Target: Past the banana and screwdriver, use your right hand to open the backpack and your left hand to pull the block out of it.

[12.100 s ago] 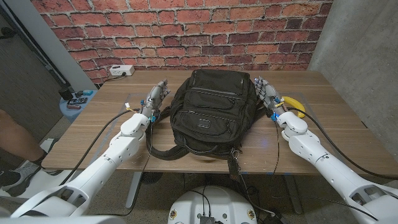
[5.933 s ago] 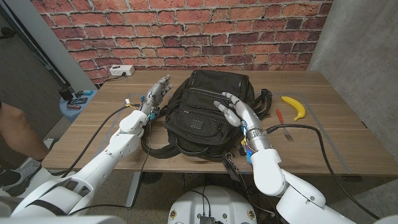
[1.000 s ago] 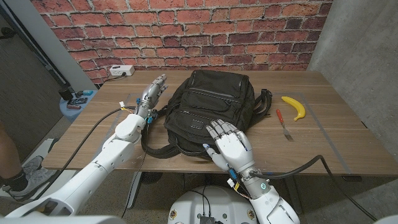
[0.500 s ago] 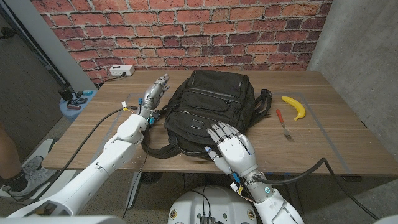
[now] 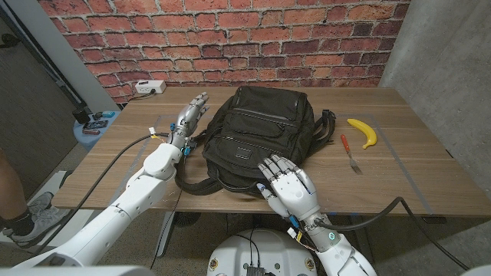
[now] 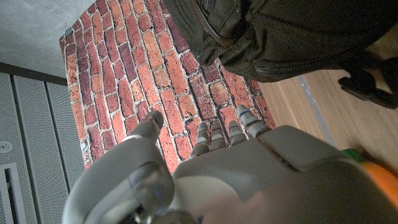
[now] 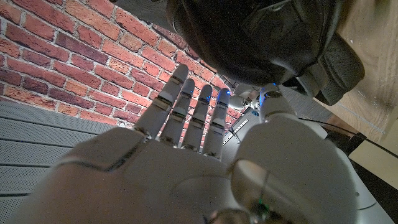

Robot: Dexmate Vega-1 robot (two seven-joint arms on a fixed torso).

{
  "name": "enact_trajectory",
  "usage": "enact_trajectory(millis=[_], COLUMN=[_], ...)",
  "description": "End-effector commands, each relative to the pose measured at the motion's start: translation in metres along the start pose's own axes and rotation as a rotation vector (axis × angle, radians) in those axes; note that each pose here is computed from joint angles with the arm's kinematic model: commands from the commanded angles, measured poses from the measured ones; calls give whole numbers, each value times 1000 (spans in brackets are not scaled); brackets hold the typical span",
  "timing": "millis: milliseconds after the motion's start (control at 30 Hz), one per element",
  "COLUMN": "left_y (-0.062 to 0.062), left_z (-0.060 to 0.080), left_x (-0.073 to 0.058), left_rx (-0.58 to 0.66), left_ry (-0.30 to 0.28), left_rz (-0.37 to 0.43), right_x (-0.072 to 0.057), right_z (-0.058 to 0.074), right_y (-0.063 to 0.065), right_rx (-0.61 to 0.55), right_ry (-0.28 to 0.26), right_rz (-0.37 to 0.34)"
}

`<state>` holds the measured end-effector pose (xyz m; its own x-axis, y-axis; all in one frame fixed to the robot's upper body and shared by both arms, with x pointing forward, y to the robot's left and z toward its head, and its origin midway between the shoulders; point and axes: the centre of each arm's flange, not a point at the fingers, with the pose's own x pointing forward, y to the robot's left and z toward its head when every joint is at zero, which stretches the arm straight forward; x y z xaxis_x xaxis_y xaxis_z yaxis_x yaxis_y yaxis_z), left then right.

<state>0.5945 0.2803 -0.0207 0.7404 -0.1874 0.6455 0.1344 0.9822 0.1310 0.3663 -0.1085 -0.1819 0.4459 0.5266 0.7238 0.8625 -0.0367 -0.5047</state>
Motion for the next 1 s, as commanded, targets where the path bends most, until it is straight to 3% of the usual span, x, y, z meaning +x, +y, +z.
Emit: enact_trajectory(millis=[33,300,633,1000], left_y=[0,-3,-4,-4], left_z=[1,0,-4,-10], left_x=[-4,-4,-7,-10], left_rx=[3,-3,-8,-21], left_ry=[0,6,17,28], left_rz=[3,-7,-1,9], right_x=[-3,-3,8,21], right_z=[-9,-17,-26,-27], right_y=[9,11,9,6], right_rx=[-18,-38,-52,-42], right_ry=[-7,-12,-50,-91], right_rz=[19,25,17,0])
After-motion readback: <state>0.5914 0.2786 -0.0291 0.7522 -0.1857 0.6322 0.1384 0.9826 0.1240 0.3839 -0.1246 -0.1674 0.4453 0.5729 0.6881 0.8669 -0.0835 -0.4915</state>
